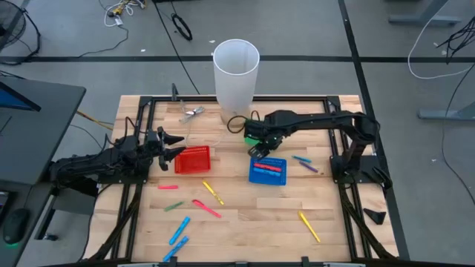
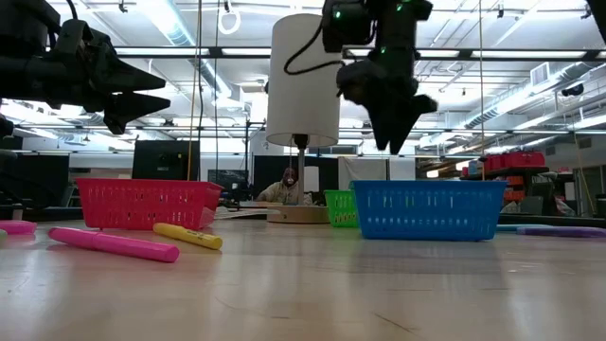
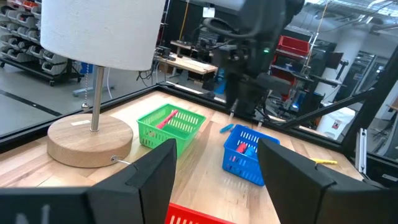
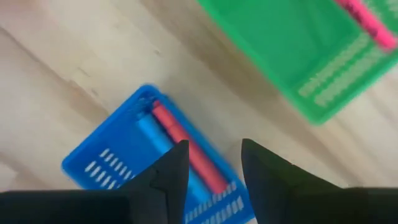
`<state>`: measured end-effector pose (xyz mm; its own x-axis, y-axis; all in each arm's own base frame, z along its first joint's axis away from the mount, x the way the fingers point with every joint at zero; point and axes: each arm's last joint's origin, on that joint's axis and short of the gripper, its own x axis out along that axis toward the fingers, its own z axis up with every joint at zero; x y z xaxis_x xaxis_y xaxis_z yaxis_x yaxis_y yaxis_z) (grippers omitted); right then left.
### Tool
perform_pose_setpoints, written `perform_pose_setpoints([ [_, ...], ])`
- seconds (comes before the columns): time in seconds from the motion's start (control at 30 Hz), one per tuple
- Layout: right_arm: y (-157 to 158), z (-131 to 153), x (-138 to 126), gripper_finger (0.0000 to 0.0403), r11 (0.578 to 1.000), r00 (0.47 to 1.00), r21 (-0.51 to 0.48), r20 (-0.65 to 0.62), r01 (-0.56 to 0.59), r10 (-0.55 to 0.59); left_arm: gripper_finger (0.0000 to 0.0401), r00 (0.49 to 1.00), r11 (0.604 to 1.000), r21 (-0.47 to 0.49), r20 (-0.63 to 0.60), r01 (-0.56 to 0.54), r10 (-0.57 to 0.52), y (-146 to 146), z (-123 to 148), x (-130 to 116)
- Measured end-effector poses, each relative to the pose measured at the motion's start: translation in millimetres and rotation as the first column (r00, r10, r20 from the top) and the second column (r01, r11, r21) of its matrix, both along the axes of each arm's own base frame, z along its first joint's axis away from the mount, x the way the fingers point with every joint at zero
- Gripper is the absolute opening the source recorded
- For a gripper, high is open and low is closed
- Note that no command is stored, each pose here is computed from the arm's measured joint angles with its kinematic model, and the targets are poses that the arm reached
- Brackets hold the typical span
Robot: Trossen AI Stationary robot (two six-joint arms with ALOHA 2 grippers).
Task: Pick & Place Markers
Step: Put the bottom large yellow pen into the green bin
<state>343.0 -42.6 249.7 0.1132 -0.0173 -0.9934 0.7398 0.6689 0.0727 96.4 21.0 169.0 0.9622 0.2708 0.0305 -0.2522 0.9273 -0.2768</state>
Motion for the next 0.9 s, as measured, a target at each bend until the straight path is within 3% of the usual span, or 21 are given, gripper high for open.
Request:
perform_pose_setpoints([
  [0.33,52,-2,-22,0.0149,0.998,0.998,0.027,-0.019,0.06,-0.059,0.0232,1.0,1.0,0.0,0.0,0.0,0.0,0,0,0],
  [0.9,143,3,-94,0.0149,0.998,0.999,0.055,-0.025,0.043,-0.042,0.0232,1.0,1.0,0.0,0.0,0.0,0.0,0,0,0],
])
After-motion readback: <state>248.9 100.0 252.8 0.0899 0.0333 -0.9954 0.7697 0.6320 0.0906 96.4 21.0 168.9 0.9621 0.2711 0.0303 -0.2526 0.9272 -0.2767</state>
